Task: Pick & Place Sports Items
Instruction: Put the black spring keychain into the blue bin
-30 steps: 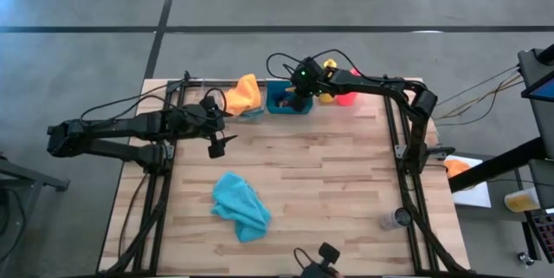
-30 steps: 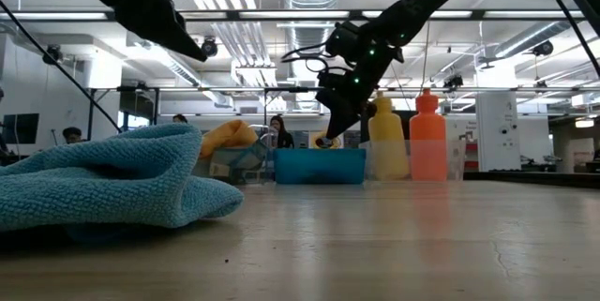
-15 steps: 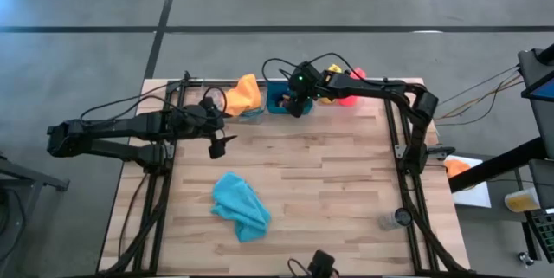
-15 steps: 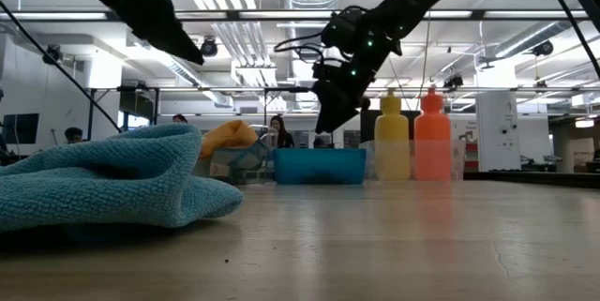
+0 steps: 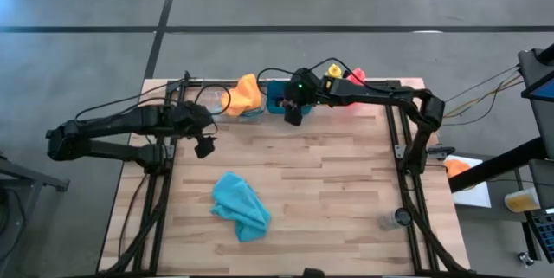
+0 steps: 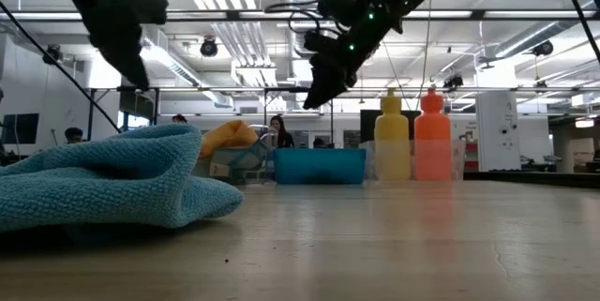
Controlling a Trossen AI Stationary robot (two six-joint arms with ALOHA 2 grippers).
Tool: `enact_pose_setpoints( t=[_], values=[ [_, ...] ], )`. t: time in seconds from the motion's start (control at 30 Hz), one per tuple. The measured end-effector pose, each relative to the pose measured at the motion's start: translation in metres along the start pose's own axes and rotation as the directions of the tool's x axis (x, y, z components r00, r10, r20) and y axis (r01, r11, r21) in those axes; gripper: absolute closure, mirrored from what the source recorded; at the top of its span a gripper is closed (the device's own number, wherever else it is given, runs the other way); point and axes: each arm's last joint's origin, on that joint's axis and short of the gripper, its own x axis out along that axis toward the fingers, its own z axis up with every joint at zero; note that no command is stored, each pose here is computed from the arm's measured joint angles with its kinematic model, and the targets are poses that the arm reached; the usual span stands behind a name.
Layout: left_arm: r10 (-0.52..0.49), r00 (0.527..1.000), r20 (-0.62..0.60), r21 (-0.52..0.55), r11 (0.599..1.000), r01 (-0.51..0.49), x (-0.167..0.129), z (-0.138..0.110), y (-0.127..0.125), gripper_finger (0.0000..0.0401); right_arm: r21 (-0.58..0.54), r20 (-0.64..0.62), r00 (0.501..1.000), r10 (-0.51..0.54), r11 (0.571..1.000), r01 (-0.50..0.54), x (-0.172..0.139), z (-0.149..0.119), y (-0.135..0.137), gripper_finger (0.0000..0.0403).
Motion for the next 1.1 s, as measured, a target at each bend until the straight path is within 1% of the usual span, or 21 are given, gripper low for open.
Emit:
enact_pose_setpoints(
  t=[0.1,0.17,0.23,0.33,0.4,0.5,0.57,0.63,0.7,0.77,0.9,1.0,1.1],
  values=[
    [0.025,0.994,-0.108,-0.045,0.999,-0.030,-0.001,-0.004,0.004,0.0064,-0.017,0.018,1.000,0.016,1.000,-0.016,-0.004,0.004,0.009,0.0131],
    [0.048,0.978,-0.202,-0.094,0.993,-0.068,0.000,-0.007,0.007,0.0064,-0.028,0.023,0.999,0.027,0.999,-0.026,-0.005,0.005,0.015,0.0131],
    [0.073,0.947,-0.312,-0.142,0.982,-0.122,0.004,-0.009,0.012,0.0064,-0.045,0.028,0.999,0.037,0.998,-0.035,-0.006,0.006,0.020,0.0131],
    [0.090,0.887,-0.452,-0.198,0.960,-0.198,0.016,-0.010,0.023,0.0064,-0.066,0.037,0.998,0.048,0.997,-0.046,-0.008,0.008,0.026,0.0131],
    [0.096,0.850,-0.518,-0.193,0.955,-0.225,0.027,-0.008,0.031,0.0064,-0.076,0.039,0.998,0.054,0.996,-0.051,-0.008,0.009,0.030,0.0131],
    [0.089,0.794,-0.601,-0.139,0.967,-0.214,0.042,-0.007,0.045,0.0064,-0.086,0.043,0.997,0.064,0.994,-0.060,-0.009,0.010,0.035,0.0131],
    [0.079,0.764,-0.640,-0.125,0.971,-0.205,0.050,-0.007,0.054,0.0064,-0.094,0.044,0.997,0.069,0.994,-0.065,-0.009,0.010,0.038,0.0131],
    [0.068,0.744,-0.664,-0.120,0.973,-0.197,0.055,-0.008,0.061,0.0064,-0.099,0.044,0.996,0.074,0.993,-0.070,-0.010,0.010,0.041,0.0131],
    [0.062,0.740,-0.669,-0.108,0.978,-0.180,0.057,-0.009,0.067,0.0064,-0.104,0.044,0.996,0.080,0.992,-0.075,-0.010,0.010,0.043,0.0131],
    [0.061,0.748,-0.661,-0.089,0.983,-0.159,0.058,-0.009,0.071,0.0064,-0.111,0.043,0.996,0.084,0.991,-0.079,-0.011,0.011,0.046,0.0131],
    [0.068,0.781,-0.621,-0.099,0.981,-0.165,0.060,-0.007,0.077,0.0064,-0.139,0.045,0.995,0.092,0.987,-0.085,-0.011,0.011,0.050,0.0131],
    [0.079,0.806,-0.586,-0.070,0.986,-0.148,0.065,-0.005,0.079,0.0064,-0.146,0.045,0.994,0.095,0.985,-0.088,-0.011,0.011,0.052,0.0131],
    [0.077,0.804,-0.590,-0.060,0.989,-0.138,0.068,-0.007,0.079,0.0064,-0.147,0.046,0.994,0.096,0.985,-0.089,-0.012,0.011,0.052,0.0131]
  ],
)
